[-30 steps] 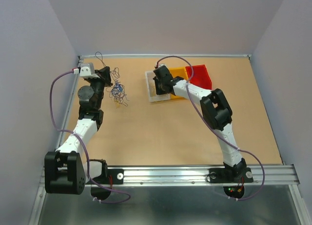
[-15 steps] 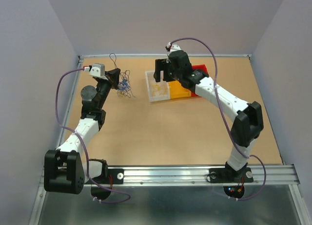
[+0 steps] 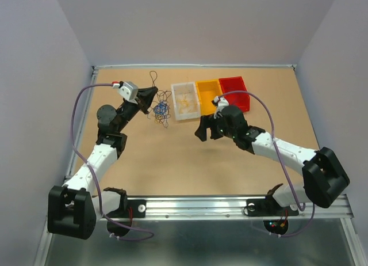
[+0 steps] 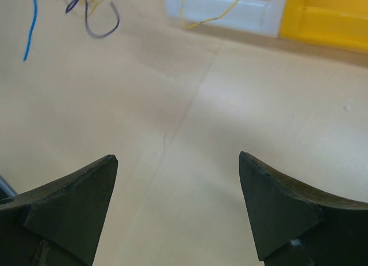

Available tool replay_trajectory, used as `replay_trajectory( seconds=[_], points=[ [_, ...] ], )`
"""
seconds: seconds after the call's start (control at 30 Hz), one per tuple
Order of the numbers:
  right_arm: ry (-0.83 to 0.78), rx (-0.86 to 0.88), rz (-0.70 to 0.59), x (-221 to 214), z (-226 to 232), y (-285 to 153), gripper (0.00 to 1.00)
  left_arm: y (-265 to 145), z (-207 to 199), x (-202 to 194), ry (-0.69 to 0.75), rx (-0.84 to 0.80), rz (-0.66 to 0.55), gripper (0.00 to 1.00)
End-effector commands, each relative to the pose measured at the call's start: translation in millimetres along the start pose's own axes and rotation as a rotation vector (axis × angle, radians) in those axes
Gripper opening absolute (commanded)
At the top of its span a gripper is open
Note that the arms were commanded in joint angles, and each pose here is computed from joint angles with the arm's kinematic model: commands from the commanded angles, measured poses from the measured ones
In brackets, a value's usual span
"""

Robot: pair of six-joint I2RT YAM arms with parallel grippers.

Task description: Untangle the cables

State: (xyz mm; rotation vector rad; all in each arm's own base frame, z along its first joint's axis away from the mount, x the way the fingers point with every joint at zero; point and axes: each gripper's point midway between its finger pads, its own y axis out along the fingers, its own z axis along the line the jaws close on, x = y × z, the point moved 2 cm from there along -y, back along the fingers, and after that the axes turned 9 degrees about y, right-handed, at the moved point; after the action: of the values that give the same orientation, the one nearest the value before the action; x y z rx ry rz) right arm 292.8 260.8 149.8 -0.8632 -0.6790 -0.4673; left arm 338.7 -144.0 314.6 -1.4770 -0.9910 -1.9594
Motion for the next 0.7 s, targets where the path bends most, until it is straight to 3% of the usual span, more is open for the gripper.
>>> replay_trajectory(
  seconds=[0.0,0.33,0.67],
  points=[
    [-0.025,0.388,-0.169,18,63,-20,0.90,-8,-42,35,0.085,-0.210,-0.116,0.00],
    [-0.149,0.531,-0.296,19,92,-49,0.88,-27,-128,38,0.089,-0.634,-0.159,0.09],
    [-0.198,0.617,-0.257,6,111,-42,0.71,-26,-148,37,0.004,-0.709,-0.134,0.09]
  ],
)
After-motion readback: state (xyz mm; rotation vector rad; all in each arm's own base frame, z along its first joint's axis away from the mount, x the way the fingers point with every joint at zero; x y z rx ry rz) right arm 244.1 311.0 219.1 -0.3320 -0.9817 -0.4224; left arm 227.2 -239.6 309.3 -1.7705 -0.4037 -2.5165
